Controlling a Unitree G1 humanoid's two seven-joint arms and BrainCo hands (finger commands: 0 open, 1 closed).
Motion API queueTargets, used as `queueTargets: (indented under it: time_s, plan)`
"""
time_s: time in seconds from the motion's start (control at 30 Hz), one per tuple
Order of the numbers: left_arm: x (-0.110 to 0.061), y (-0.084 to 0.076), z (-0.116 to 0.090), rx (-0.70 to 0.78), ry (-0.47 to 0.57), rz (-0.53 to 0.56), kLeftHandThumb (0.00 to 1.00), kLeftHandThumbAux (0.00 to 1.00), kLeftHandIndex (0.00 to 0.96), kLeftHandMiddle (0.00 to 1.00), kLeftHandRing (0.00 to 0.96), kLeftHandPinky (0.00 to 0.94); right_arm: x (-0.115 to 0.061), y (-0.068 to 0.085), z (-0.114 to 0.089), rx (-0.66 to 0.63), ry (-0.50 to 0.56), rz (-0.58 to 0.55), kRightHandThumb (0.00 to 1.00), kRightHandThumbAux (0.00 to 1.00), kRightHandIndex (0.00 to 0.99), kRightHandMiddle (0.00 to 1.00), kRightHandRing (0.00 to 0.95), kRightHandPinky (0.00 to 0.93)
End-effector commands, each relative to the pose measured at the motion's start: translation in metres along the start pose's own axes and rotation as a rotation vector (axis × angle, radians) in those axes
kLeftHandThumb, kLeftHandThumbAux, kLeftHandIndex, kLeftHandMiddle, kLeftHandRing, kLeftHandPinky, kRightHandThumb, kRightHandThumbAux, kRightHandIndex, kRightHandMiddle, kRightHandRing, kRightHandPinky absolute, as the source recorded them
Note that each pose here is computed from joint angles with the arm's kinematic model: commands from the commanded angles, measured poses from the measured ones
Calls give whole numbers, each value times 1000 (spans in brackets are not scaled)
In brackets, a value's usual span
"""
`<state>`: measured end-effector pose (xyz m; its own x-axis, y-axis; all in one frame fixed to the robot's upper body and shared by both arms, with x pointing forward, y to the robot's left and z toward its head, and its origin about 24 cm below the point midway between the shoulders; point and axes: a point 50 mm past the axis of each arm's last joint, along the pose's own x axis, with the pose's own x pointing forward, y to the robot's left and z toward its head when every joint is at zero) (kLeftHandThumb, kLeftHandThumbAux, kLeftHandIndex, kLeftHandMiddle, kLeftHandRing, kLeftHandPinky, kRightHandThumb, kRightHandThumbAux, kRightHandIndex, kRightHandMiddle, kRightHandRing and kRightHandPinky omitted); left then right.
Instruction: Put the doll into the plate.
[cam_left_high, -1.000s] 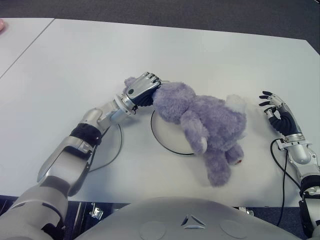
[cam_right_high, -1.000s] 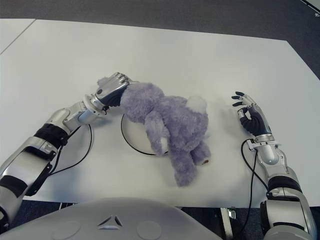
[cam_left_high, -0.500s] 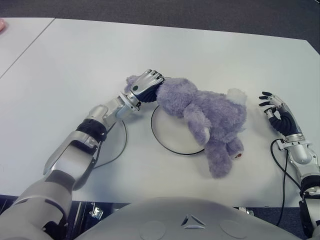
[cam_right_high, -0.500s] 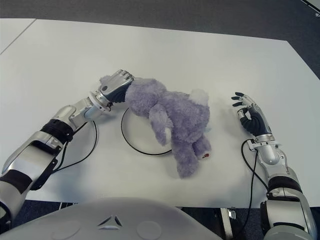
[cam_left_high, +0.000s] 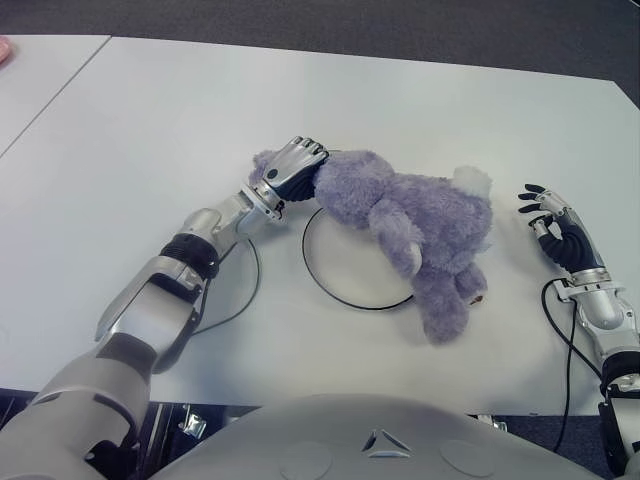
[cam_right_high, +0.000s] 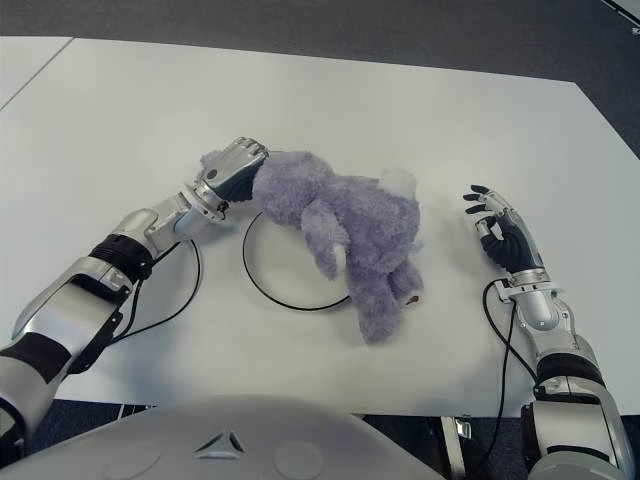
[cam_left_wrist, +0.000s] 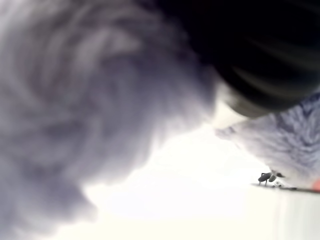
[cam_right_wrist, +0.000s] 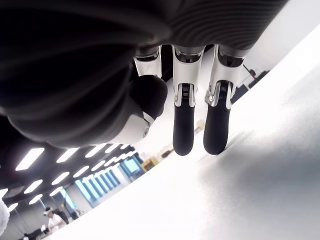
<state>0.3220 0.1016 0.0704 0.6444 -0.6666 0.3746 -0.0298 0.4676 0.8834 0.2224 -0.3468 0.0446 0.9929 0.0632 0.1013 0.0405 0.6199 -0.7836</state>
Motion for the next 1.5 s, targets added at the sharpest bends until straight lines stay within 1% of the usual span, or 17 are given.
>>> queueTargets:
  time_s: [0.03, 0.2, 0.43, 0.57, 0.7, 0.83, 0.97, 1.0, 1.03, 1.13, 1.17, 1.2, 1.23, 1.27, 1.33, 1.43, 1.5]
  plan:
    - [-1, -2, 0, -3, -12, -2, 734, 698, 443, 882, 891, 893, -57, 92, -15, 192, 214, 211, 1000, 741, 200, 119, 296, 416]
    - [-4, -1, 0, -14, -29, 12, 735, 698, 443, 883, 890, 893, -57, 92, -15, 200, 215, 207, 1000, 741, 206, 124, 295, 416]
    - [-7, 1, 1, 23, -81, 26, 728, 698, 443, 902, 900, 891, -57, 93, -16, 204, 220, 211, 1000, 742, 209, 129, 294, 416]
    - [-10, 3, 1, 34, -104, 44, 715, 699, 442, 892, 883, 856, -57, 93, -16, 199, 222, 213, 1000, 742, 205, 130, 297, 416]
    - [-14, 5, 1, 22, -121, 85, 699, 700, 442, 865, 839, 811, -57, 93, -17, 194, 226, 213, 1000, 741, 200, 126, 297, 416]
    - [-15, 7, 1, 23, -137, 119, 694, 700, 442, 846, 814, 795, -57, 93, -16, 190, 224, 212, 1000, 741, 197, 122, 296, 416]
    - [-16, 9, 2, 33, -166, 186, 692, 702, 438, 795, 761, 736, -57, 92, -17, 189, 226, 212, 1000, 741, 194, 120, 296, 416]
    - [-17, 10, 1, 47, -179, 226, 691, 703, 436, 771, 737, 709, -57, 92, -17, 188, 226, 213, 1000, 741, 193, 120, 296, 416]
    - [-18, 10, 1, 57, -189, 253, 689, 704, 433, 714, 686, 663, -56, 92, -17, 188, 226, 214, 1000, 741, 194, 121, 296, 416]
    - [-20, 10, 1, 74, -211, 296, 686, 706, 428, 626, 611, 595, -57, 92, -17, 187, 227, 215, 1000, 741, 194, 123, 293, 417]
    - [-21, 8, 2, 78, -225, 324, 686, 707, 427, 613, 600, 585, -57, 92, -17, 188, 228, 215, 1000, 741, 194, 123, 292, 417]
    - [-21, 8, 2, 81, -236, 344, 519, 651, 419, 582, 573, 551, -57, 92, -18, 189, 229, 215, 1000, 741, 194, 126, 292, 417]
    - [-22, 7, 2, 84, -245, 357, 408, 616, 414, 563, 556, 529, -57, 92, -18, 190, 230, 215, 1000, 741, 194, 127, 293, 417]
    - [-22, 7, 3, 83, -257, 378, 369, 604, 413, 556, 550, 521, -57, 92, -18, 190, 230, 215, 1000, 742, 194, 128, 293, 417]
    - [-22, 9, 5, 79, -286, 433, 248, 566, 388, 524, 521, 483, -57, 92, -17, 190, 229, 214, 1000, 742, 192, 130, 291, 417]
    - [-21, 10, 7, 76, -314, 495, 161, 541, 365, 494, 490, 457, -56, 92, -17, 188, 225, 213, 1000, 742, 191, 131, 294, 417]
    - [-20, 10, 8, 74, -318, 512, 133, 533, 356, 482, 478, 444, -56, 92, -17, 186, 223, 212, 1000, 742, 192, 131, 297, 416]
